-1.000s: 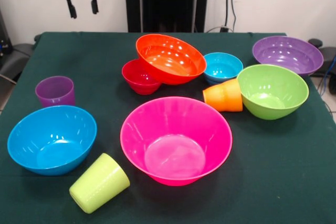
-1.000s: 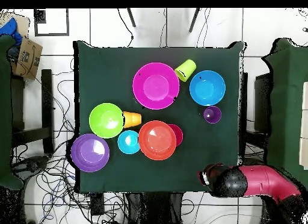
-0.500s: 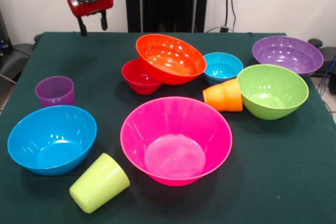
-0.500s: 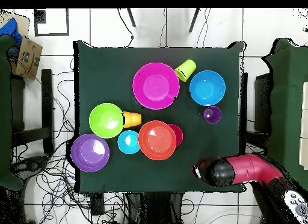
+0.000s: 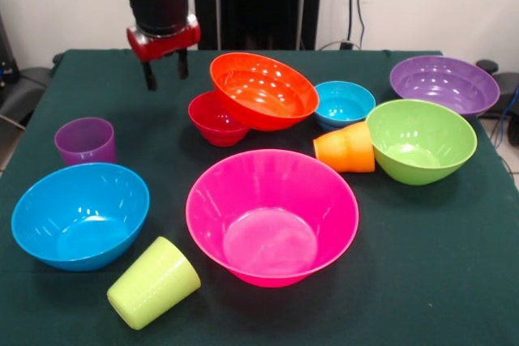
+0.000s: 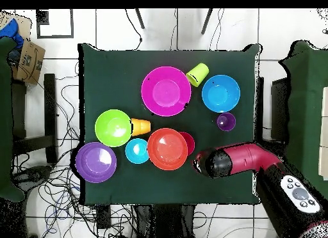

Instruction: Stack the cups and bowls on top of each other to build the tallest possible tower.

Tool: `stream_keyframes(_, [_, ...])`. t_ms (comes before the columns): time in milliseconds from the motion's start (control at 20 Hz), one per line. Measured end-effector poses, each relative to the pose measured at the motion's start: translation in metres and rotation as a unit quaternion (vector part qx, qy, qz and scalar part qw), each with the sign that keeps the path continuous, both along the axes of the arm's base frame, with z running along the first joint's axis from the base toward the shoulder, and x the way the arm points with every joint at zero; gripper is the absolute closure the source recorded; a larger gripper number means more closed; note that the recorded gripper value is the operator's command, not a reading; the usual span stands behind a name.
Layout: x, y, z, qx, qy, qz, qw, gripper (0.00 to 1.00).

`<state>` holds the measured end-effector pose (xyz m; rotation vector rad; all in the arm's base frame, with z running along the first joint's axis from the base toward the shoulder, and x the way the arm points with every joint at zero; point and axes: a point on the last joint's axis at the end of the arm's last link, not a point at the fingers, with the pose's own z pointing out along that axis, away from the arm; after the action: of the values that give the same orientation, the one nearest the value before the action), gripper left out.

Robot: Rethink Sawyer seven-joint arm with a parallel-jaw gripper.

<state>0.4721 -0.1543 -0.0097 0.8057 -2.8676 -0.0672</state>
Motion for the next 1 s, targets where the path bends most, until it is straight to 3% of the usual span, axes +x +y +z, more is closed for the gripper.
stream_keyframes(450, [0.043,0.04,-0.034,0.012,-0.012,0.019,0.9997,0.0])
stream_keyframes(700, [0.06,0.061,-0.035,0.011,-0.019,0.031,0.9993,0.0])
stream_keyframes(1000, [0.074,0.077,-0.025,0.013,-0.019,0.028,0.9994,0.0])
